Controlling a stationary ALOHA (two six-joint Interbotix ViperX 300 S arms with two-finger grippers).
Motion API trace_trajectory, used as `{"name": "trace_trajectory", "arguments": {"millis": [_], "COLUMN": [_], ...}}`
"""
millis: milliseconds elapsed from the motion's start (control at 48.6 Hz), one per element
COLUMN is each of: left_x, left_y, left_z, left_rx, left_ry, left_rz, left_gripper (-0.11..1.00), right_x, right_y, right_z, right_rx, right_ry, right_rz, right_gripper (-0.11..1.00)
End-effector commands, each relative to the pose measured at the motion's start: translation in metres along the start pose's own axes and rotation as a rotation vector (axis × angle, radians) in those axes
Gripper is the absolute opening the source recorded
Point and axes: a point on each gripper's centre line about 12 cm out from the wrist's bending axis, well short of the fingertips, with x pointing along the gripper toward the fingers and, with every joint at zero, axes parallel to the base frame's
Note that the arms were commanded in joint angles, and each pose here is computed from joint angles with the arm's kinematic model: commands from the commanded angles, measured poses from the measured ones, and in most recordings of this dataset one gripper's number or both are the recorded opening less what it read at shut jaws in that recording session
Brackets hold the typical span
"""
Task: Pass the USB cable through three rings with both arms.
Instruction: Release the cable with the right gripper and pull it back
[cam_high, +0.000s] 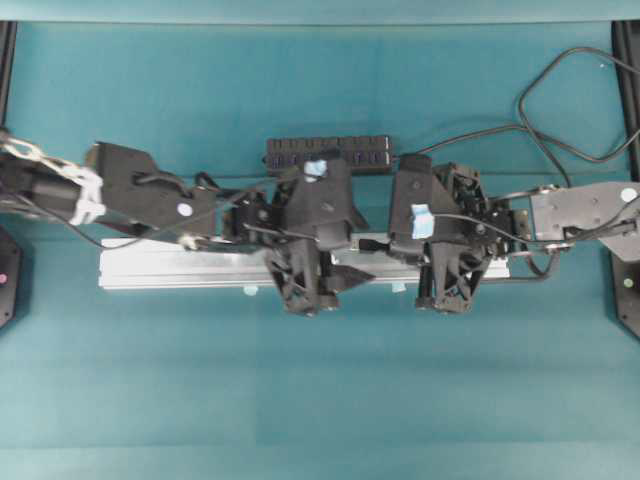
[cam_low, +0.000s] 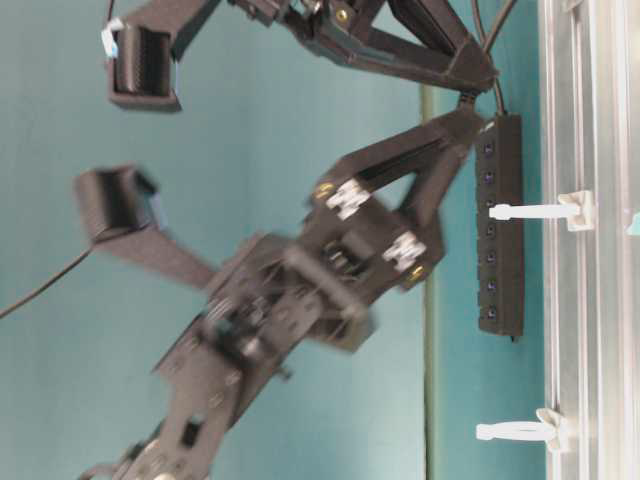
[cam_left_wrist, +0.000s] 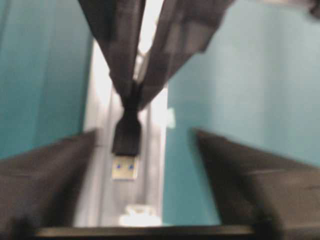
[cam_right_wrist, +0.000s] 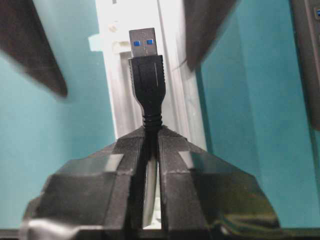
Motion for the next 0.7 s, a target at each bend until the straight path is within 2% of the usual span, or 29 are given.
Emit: {"name": "trace_trajectory", "arguments": {"millis": [0,165,370,679], "left_x": [-0.022,-0.060,-0.100,-0.117], "left_y": [-0.002,-0.001,0.000,0.001], "left_z": [0.015,0.017,0.004,-0.011], "left_rx": [0.005,0.004,0.000,-0.025], "left_ry": [-0.055,-0.093,-0.118,-0.110], "left_rz": [-0.005,-0.006,-0.006,-0.007], "left_gripper": [0.86,0.81,0.80,0.80], "right_x": [-0.003,-0.001,0.009,0.028], "right_y": [0.000,0.000,0.005,0.012], "right_z": [0.008,0.008,0.004,0.009], "right_rx": [-0.026,-0.043,-0.066,-0.085], "right_ry": [-0.014,0.001,0.054,0.091], "right_rz": [-0.003,-0.006,-0.006,-0.002], "right_gripper": [-0.08,-0.08,-0.08,-0.08]}}
